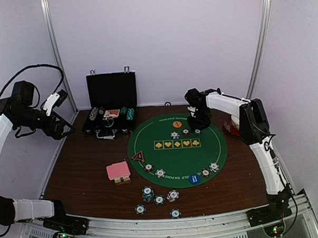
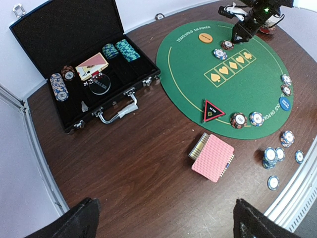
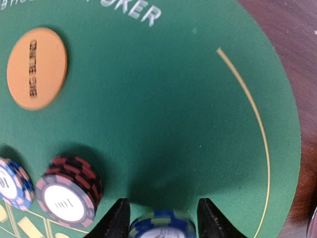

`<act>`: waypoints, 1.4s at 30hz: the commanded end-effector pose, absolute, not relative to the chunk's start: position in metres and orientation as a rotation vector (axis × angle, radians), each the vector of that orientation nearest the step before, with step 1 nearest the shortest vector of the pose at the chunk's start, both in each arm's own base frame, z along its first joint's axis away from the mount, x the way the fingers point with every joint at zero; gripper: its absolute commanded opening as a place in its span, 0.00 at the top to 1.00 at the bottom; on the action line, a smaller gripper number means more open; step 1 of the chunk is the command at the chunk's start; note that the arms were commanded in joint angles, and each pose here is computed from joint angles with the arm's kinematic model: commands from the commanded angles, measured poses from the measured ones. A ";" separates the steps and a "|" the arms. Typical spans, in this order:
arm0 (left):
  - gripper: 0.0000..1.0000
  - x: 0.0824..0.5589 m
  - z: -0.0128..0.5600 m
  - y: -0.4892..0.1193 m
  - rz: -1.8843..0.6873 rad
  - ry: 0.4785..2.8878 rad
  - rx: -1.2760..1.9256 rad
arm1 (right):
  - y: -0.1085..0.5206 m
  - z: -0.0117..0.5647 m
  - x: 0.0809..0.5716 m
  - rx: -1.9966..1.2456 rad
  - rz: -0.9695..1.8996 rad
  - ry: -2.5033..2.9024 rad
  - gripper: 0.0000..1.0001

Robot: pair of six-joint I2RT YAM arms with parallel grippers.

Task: Distribute texas hold em gaming equipment
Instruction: Place the poker chips pile in the big blind area, then pick up the pile of poker chips from the pile of poker chips.

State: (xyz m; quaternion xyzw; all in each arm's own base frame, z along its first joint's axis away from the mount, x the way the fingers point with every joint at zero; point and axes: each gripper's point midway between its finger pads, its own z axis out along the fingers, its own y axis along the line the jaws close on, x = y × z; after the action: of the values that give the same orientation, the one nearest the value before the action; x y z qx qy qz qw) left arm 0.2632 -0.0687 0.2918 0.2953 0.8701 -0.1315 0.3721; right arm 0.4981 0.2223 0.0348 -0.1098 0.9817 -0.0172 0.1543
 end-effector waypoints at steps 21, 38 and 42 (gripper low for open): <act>0.03 0.256 0.289 -0.068 -0.328 2.226 0.776 | 0.374 0.151 0.294 -0.962 0.230 2.558 0.15; 0.02 0.253 0.292 -0.068 -0.319 2.213 0.780 | 0.473 0.072 0.158 -1.522 0.410 2.559 0.08; 0.02 0.254 0.291 -0.068 -0.320 2.215 0.781 | 0.477 0.061 0.159 -1.548 0.396 2.566 0.11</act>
State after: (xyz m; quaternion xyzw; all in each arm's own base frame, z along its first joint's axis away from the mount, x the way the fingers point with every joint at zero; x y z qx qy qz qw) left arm 0.2538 -0.0687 0.2904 0.3009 0.8696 -0.1285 0.3698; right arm 0.1606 0.4681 0.0580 -0.4991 0.8559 0.1211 0.0604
